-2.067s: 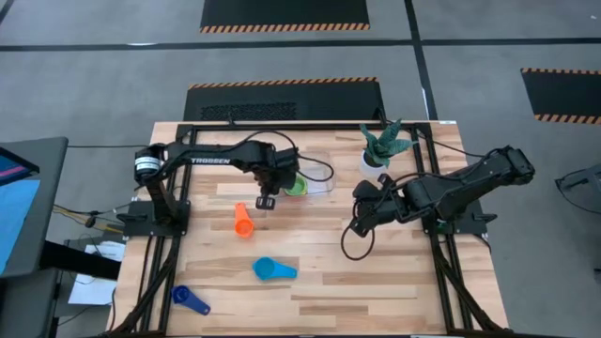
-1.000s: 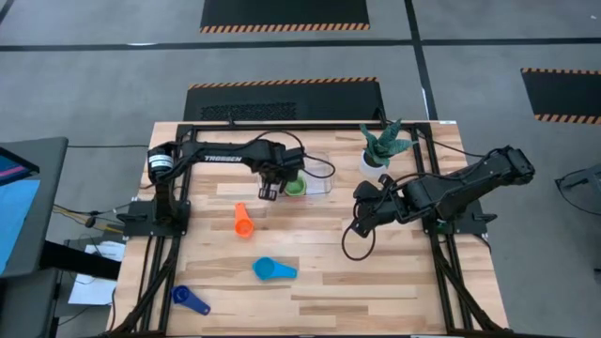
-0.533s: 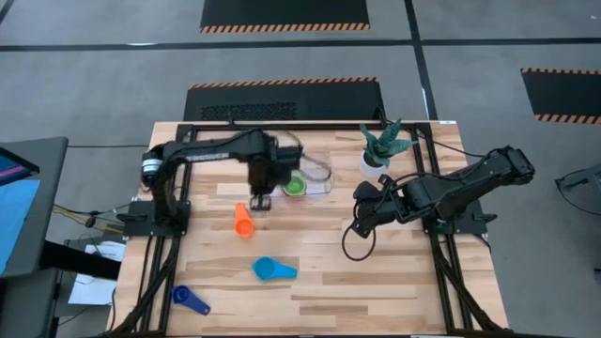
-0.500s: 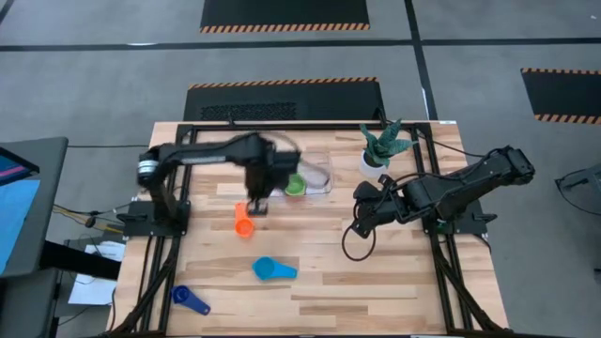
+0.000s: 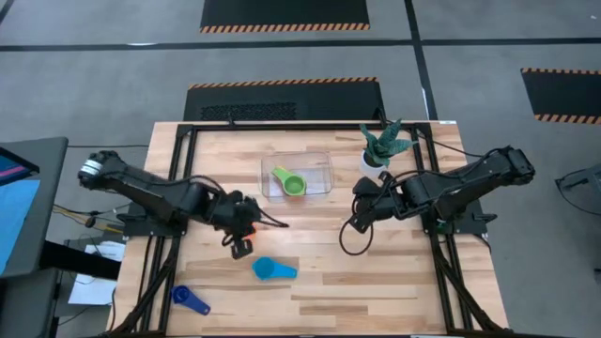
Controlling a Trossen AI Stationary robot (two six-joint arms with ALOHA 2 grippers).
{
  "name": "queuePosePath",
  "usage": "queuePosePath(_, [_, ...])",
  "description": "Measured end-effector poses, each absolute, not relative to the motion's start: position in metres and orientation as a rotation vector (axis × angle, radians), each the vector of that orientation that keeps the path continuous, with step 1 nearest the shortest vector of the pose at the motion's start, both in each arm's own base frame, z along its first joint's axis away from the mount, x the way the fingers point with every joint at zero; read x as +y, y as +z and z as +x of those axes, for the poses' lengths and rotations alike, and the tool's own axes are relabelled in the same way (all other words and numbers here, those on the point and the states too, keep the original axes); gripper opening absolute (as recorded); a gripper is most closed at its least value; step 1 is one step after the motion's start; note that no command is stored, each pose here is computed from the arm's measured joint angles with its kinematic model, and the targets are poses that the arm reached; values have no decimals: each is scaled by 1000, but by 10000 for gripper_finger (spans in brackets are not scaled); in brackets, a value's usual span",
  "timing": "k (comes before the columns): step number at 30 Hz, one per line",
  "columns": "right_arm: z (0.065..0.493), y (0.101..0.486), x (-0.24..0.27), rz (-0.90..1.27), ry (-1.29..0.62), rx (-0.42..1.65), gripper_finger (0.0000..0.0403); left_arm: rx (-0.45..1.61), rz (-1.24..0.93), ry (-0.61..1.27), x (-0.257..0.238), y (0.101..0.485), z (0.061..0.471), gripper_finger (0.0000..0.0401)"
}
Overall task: Nest measuring cups in basket
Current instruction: Stack the light blue measuring on top of the green measuring cup in the transparent bin
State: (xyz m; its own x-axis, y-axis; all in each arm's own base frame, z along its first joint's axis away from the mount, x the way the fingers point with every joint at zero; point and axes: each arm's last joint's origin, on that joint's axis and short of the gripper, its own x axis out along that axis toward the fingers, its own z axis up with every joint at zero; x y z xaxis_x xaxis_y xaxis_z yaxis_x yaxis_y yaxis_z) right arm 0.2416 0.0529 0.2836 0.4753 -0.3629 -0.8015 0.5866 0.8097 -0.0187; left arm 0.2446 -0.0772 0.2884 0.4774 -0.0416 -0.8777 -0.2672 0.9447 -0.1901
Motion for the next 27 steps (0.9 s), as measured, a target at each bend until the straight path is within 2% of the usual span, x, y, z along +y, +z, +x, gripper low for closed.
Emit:
queuePosePath(7, [242,284,53,224,-563,919,27,1200,-126,80,-100,245,267,0])
queuePosePath(13, [241,283,53,220,-560,925,27,1320,-197,26,-103,216,285,19])
queuePosePath(17, [240,283,53,213,-563,937,27,1317,-204,-37,-106,208,299,48])
queuePosePath(22, [236,281,52,189,-571,974,27,1328,-210,-24,-111,201,312,75])
queuePosePath(25, [234,281,52,169,-573,997,27,1272,-196,18,-113,198,324,70])
queuePosePath(27, [234,280,52,143,-562,1009,27,1218,-177,-17,-117,198,336,51])
